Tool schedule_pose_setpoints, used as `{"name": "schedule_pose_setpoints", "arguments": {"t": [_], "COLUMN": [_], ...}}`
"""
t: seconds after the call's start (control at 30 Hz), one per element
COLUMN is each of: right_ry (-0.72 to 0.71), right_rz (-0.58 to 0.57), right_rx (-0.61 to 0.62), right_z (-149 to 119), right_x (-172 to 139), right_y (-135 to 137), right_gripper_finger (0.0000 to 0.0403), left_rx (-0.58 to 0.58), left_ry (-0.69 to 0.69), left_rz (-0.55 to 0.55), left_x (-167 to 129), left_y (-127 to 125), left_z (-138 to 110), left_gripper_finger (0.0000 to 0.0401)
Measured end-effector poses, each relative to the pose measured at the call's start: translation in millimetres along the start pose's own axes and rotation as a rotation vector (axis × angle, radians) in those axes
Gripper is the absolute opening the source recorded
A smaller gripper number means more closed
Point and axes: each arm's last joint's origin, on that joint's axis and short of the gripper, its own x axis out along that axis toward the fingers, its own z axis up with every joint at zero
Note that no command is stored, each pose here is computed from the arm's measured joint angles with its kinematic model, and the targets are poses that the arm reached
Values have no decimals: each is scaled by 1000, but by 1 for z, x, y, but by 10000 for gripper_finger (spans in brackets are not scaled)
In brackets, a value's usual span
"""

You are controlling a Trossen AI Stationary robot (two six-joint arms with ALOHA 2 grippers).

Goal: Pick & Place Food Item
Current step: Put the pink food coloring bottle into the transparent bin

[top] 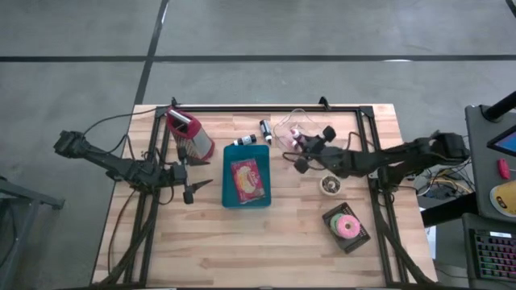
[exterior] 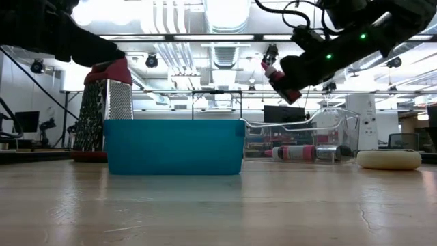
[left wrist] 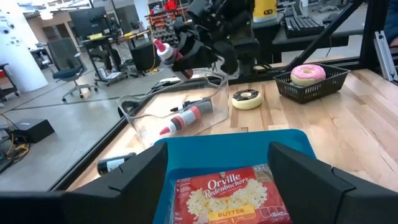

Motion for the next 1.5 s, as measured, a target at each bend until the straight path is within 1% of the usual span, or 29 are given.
{"name": "schedule_pose_setpoints", "arguments": {"t": [0.17, 0.47, 0.63, 0.77, 0.9, 1.07, 1.27, 1.37, 1.5], "right_ry": [111, 281, 369, 441, 487, 549, 615, 632, 633], "right_rz": [31, 109, 113, 167, 161, 229, 233, 257, 259], "right_rx": [10, -23, -61, -50, -66, -14, -16, -7, -18], "right_z": [3, 16, 20, 20, 17, 12, 5, 3, 3], "right_x": [2, 14, 21, 27, 33, 38, 41, 42, 43], "right_y": [-17, -28, -35, -42, -51, -64, -77, -82, -85], "right_gripper_finger": [91, 91, 91, 91, 91, 91, 91, 91, 91], "left_rx": [0, 0, 0, 3, 3, 4, 4, 4, 4], "left_ry": [0, 0, 0, 0, 0, 0, 0, 0, 0], "left_rz": [0, 1, 1, 1, 1, 1, 1, 1, 1], "left_x": [0, 0, 0, 0, 0, 0, 0, 0, 0], "left_y": [0, 0, 0, 0, 0, 0, 0, 0, 0], "left_z": [0, 0, 0, 0, 0, 0, 0, 0, 0], "left_gripper_finger": [284, 284, 284, 284, 284, 284, 284, 284, 284]}}
